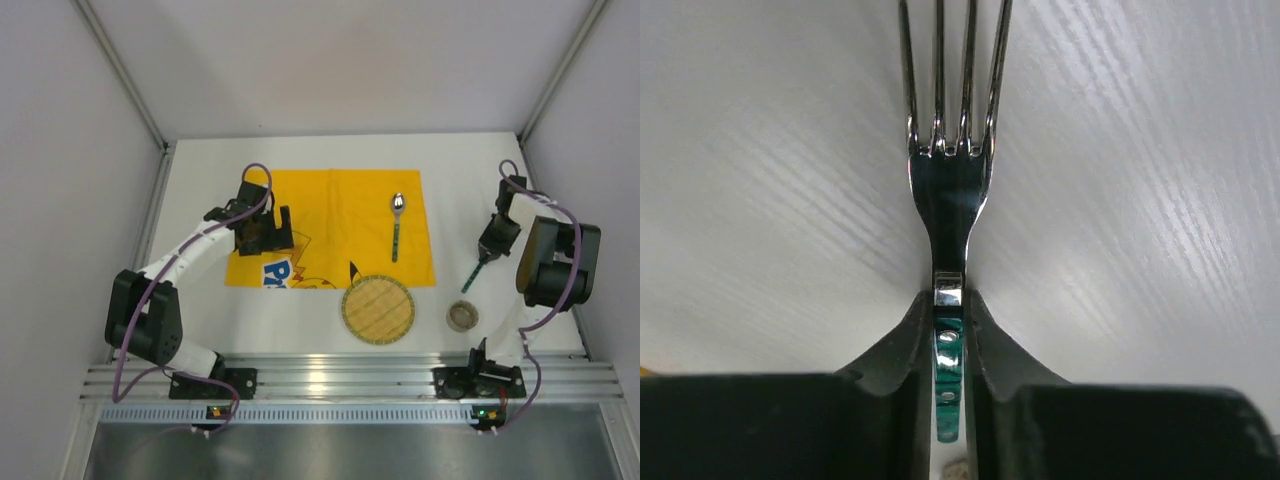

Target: Set the dinner table for one person

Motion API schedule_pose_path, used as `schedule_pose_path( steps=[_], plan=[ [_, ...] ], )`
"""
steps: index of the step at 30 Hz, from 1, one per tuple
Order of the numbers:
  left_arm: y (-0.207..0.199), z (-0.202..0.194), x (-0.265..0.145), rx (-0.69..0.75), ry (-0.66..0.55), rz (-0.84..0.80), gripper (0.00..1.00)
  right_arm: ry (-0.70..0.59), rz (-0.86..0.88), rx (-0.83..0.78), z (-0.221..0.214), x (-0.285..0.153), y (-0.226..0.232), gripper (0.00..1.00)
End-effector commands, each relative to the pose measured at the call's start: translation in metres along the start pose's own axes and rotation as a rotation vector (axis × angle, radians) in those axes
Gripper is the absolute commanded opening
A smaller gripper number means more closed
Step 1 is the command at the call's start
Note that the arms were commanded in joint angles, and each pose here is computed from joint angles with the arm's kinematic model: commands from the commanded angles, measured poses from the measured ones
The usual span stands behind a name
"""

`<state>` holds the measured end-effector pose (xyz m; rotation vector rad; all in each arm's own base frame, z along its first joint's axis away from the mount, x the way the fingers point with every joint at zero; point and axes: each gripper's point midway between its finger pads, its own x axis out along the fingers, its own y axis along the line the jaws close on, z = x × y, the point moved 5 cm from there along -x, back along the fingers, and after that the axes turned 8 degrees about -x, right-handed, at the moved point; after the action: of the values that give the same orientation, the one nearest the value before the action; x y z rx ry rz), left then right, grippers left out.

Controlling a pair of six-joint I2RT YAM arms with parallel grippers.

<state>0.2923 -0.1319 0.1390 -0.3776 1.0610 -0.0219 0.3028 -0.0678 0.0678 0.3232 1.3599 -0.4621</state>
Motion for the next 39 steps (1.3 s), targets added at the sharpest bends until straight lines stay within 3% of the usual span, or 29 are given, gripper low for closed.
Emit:
schedule_pose_path(
  steps=[1,4,9,14,19,22,28,35,39],
  plan=[
    [-0.015,0.014,-0.010,0.017,-0.067,-0.084,0.96,-0.049,-0.041,-0.061,0.017,-0.006,0.008,0.00],
    [-0.039,0.027,-0.023,0.118,-0.116,-0.150,0.97,-0.083,-0.033,-0.091,0.024,-0.021,0.020,0.00],
    [-0.104,0.030,-0.036,0.350,-0.147,-0.261,0.97,-0.239,0.059,-0.190,0.047,-0.094,0.076,0.00],
    [-0.187,0.016,-0.046,0.537,-0.200,-0.349,0.97,-0.269,0.273,-0.330,0.014,-0.163,0.165,0.00],
    [-0.246,-0.007,-0.054,0.630,-0.285,-0.363,0.94,-0.165,0.495,-0.386,-0.040,-0.198,0.216,0.00],
    [-0.264,-0.023,-0.058,0.690,-0.322,-0.361,0.93,-0.137,0.560,-0.395,-0.057,-0.215,0.223,0.00],
    [-0.260,-0.053,-0.039,0.784,-0.305,-0.252,0.91,-0.135,0.640,-0.380,-0.065,-0.239,0.222,0.00],
    [-0.254,-0.065,-0.031,0.819,-0.336,-0.131,0.60,-0.112,0.675,-0.383,-0.075,-0.248,0.219,0.00],
    [-0.263,-0.071,-0.039,0.914,-0.428,-0.007,0.25,-0.085,0.676,-0.419,-0.086,-0.244,0.218,0.00]
  ],
)
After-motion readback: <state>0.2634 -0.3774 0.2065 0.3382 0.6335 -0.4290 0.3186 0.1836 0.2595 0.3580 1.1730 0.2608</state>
